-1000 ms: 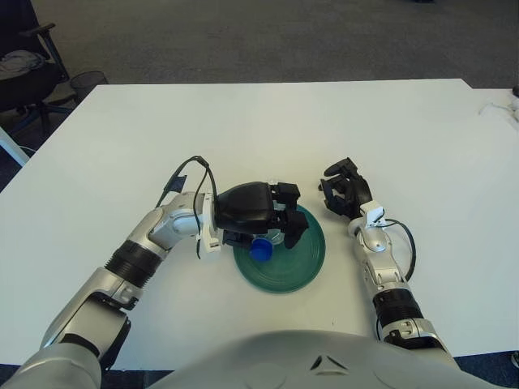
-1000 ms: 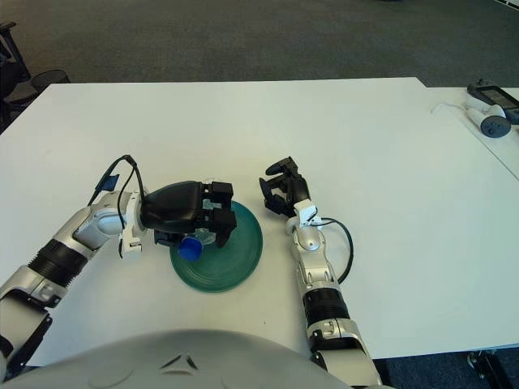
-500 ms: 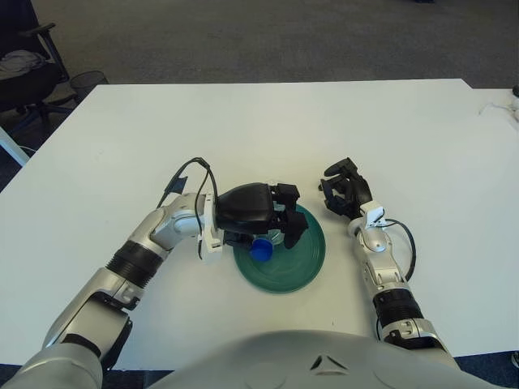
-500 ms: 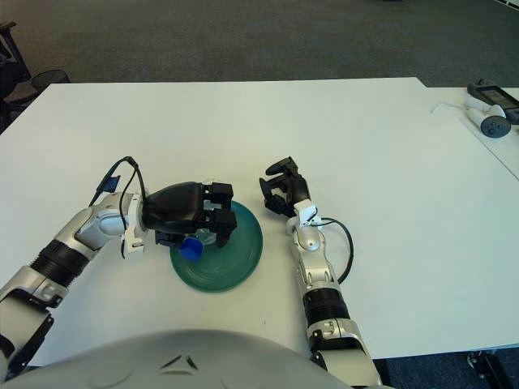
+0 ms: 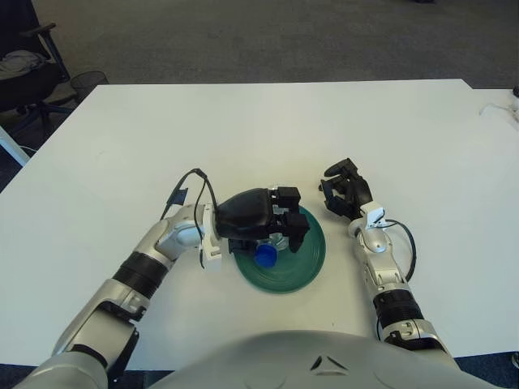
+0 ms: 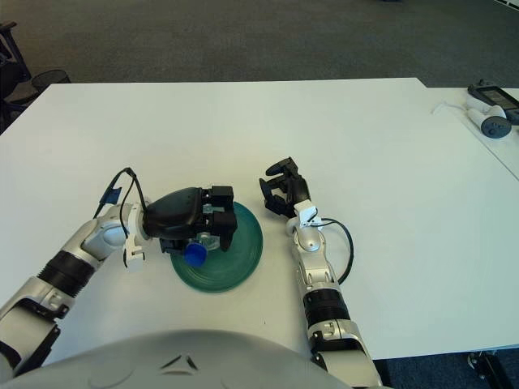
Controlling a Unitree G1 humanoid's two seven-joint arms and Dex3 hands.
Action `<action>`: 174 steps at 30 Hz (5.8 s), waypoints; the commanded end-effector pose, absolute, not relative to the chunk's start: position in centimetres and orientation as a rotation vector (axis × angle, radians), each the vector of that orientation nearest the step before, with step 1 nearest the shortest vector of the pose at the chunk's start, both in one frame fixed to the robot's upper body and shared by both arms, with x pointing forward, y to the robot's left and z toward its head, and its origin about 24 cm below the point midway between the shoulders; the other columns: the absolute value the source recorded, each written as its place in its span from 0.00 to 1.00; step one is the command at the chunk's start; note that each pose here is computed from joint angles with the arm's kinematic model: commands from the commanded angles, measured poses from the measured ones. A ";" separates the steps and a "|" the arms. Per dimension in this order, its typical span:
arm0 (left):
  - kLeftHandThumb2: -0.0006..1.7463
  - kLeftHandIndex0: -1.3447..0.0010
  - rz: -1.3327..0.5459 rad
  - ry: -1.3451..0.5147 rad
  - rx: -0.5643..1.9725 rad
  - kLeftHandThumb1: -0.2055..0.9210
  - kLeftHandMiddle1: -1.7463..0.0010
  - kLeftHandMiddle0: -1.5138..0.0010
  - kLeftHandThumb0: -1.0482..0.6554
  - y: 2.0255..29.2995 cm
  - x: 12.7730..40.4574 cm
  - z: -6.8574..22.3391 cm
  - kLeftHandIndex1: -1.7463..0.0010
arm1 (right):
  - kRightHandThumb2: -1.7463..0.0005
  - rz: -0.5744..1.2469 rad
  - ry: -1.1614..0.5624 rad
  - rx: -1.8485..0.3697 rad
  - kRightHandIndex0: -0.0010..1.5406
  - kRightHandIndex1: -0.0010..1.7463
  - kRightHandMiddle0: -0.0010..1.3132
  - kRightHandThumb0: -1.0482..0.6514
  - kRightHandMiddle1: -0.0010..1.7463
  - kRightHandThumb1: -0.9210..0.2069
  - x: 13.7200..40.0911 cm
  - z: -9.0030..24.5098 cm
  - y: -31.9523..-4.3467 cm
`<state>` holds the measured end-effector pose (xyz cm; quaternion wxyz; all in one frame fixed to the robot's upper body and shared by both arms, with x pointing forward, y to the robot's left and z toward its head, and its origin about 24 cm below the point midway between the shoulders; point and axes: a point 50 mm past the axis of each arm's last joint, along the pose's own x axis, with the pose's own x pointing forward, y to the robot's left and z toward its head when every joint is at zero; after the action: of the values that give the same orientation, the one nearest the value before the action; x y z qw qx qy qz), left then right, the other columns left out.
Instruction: Put the bottle into the plate.
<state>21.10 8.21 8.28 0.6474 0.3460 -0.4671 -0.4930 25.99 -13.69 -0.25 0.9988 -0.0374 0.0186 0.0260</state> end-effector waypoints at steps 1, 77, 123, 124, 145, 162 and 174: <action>0.73 0.66 -1.119 -1.087 0.810 0.47 0.00 0.60 0.61 8.5 21.5 8.2 0.08 | 0.61 0.047 0.248 -0.062 0.24 0.83 0.20 0.61 1.00 0.15 23.6 -4.0 -14.0; 0.50 1.00 -1.186 -1.035 0.986 1.00 1.00 1.00 0.00 11.7 24.4 12.5 1.00 | 0.52 0.057 0.181 -0.084 0.29 0.89 0.15 0.61 1.00 0.23 23.8 -5.8 -14.1; 0.45 0.89 0.225 -0.422 -0.135 1.00 0.33 0.84 0.17 21.1 29.4 6.0 0.03 | 0.62 0.049 0.251 -0.057 0.24 0.82 0.21 0.61 1.00 0.14 22.9 -4.7 -13.5; 0.42 0.86 0.245 -0.410 -0.129 0.98 0.26 0.82 0.25 21.2 29.4 5.8 0.02 | 0.62 0.049 0.250 -0.058 0.24 0.82 0.21 0.61 1.00 0.14 22.9 -4.7 -13.6; 0.67 0.61 0.410 -0.054 0.140 0.57 0.00 0.36 0.36 20.1 26.7 -2.0 0.00 | 0.63 0.068 0.257 -0.094 0.27 0.81 0.19 0.61 1.00 0.13 22.6 -4.6 -13.5; 0.76 0.54 0.245 -0.035 0.140 0.45 0.00 0.23 0.34 16.7 25.7 -3.0 0.00 | 0.56 0.068 0.266 -0.093 0.29 0.86 0.14 0.61 1.00 0.19 22.6 -4.5 -13.7; 0.78 0.52 0.152 -0.062 0.146 0.42 0.00 0.20 0.33 15.0 25.4 -2.6 0.00 | 0.58 0.068 0.271 -0.101 0.28 0.86 0.12 0.61 1.00 0.16 22.7 -4.3 -13.7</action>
<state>27.48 15.52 -0.15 0.9903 0.0700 -0.0850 0.0853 25.28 -13.01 -0.36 0.9980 -0.0458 0.0207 0.0388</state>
